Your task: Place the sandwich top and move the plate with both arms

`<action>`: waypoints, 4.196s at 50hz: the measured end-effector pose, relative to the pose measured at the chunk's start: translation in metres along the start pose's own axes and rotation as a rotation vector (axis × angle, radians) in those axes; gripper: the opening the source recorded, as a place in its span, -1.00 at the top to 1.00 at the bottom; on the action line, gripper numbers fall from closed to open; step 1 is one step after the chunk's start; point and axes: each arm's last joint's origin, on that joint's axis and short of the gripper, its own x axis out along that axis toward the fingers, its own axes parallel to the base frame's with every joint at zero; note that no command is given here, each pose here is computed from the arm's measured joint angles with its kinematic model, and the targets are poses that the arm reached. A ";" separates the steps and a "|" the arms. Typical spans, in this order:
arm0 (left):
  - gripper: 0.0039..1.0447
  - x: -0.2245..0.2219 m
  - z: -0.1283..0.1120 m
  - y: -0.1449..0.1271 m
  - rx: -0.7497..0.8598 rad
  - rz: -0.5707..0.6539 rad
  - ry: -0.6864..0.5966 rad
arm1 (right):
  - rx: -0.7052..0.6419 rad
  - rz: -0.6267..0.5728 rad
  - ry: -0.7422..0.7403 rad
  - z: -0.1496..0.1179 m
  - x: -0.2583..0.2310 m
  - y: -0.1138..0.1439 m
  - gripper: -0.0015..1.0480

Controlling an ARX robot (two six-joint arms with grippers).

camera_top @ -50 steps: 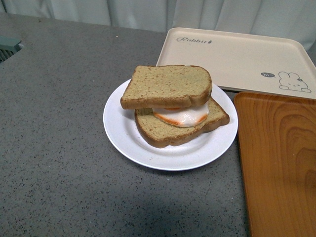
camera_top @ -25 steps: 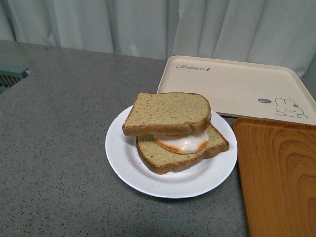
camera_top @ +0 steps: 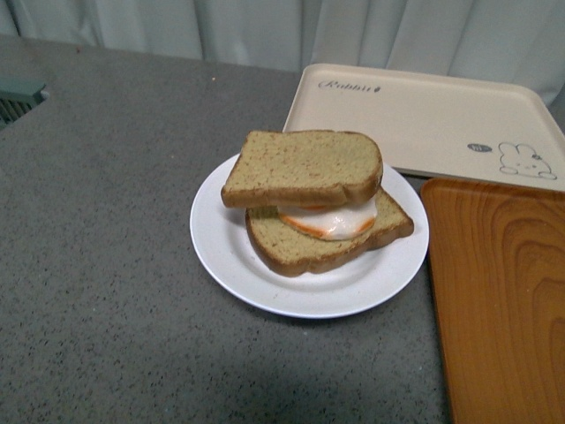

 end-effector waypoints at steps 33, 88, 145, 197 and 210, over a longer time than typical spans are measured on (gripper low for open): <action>-0.88 0.000 0.000 0.000 0.000 0.000 0.000 | -0.363 0.006 -0.358 0.006 -0.003 0.002 0.99; -0.88 0.028 -0.014 -0.012 -0.653 0.280 0.402 | -0.375 0.004 -0.358 0.006 -0.003 0.002 -0.83; -0.88 0.139 -0.091 -0.102 -0.959 0.086 0.625 | -0.375 0.004 -0.358 0.006 -0.003 0.002 -0.83; -0.88 0.141 -0.086 -0.162 -1.223 0.037 0.685 | -0.375 0.004 -0.358 0.006 -0.003 0.002 -0.83; -0.88 0.136 -0.089 -0.171 -1.268 0.033 0.713 | -0.375 0.004 -0.358 0.006 -0.003 0.002 -0.83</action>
